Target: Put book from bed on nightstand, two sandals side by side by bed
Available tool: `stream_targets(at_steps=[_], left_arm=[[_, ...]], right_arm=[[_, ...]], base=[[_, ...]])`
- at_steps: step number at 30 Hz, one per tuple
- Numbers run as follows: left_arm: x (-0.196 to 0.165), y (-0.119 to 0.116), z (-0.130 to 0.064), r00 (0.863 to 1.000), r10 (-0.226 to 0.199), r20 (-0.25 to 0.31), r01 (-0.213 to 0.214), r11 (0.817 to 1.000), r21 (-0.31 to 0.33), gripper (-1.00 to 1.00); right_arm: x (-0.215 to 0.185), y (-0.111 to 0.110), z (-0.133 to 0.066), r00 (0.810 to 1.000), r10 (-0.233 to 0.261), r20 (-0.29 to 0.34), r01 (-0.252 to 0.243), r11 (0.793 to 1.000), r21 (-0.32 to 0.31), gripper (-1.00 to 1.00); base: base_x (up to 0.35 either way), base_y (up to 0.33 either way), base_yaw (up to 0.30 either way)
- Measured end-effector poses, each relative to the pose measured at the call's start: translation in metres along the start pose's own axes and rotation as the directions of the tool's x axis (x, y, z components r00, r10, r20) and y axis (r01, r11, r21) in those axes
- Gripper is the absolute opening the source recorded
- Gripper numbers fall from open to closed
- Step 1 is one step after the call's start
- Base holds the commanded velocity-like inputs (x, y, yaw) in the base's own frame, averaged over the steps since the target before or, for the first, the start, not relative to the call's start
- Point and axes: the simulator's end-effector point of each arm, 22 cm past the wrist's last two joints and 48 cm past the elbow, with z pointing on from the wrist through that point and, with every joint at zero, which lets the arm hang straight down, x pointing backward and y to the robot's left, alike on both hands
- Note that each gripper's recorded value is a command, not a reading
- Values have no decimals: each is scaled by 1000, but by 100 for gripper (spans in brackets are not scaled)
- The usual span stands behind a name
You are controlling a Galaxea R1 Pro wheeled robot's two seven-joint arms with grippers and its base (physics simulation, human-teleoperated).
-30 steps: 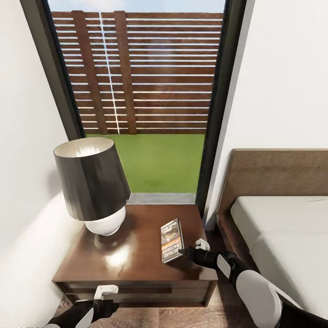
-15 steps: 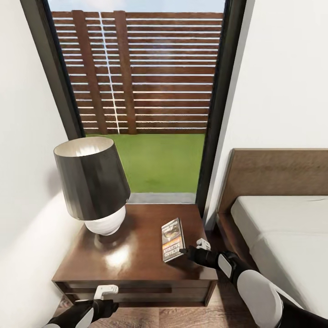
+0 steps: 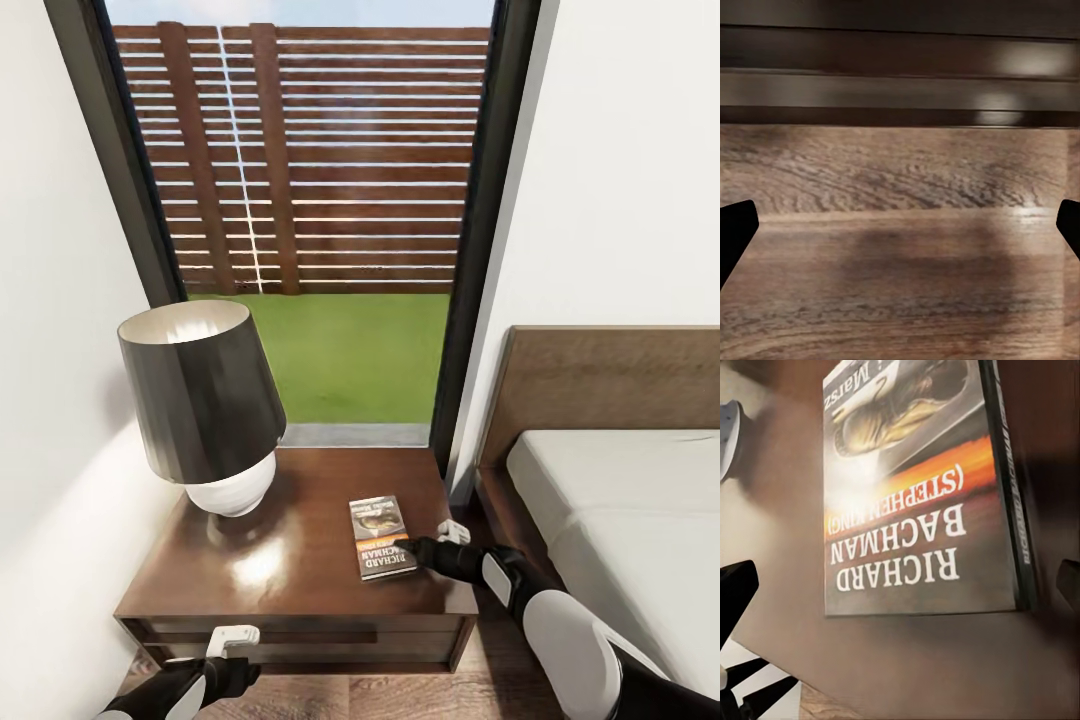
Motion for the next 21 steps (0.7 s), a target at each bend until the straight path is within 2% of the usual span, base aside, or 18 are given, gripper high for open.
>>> stream_targets(at_steps=[12,21], left_arm=[[0,0,0,1000,0,0,0,1000,0,100],[-11,-2,-17,1000,0,-1,0,1000,0,100]], right_arm=[[-3,-1,-1,1000,-4,7,4,1000,2,100],[-16,12,-11,1000,-4,8,4,1000,2,100]], base=[[0,0,0],[0,0,0]])
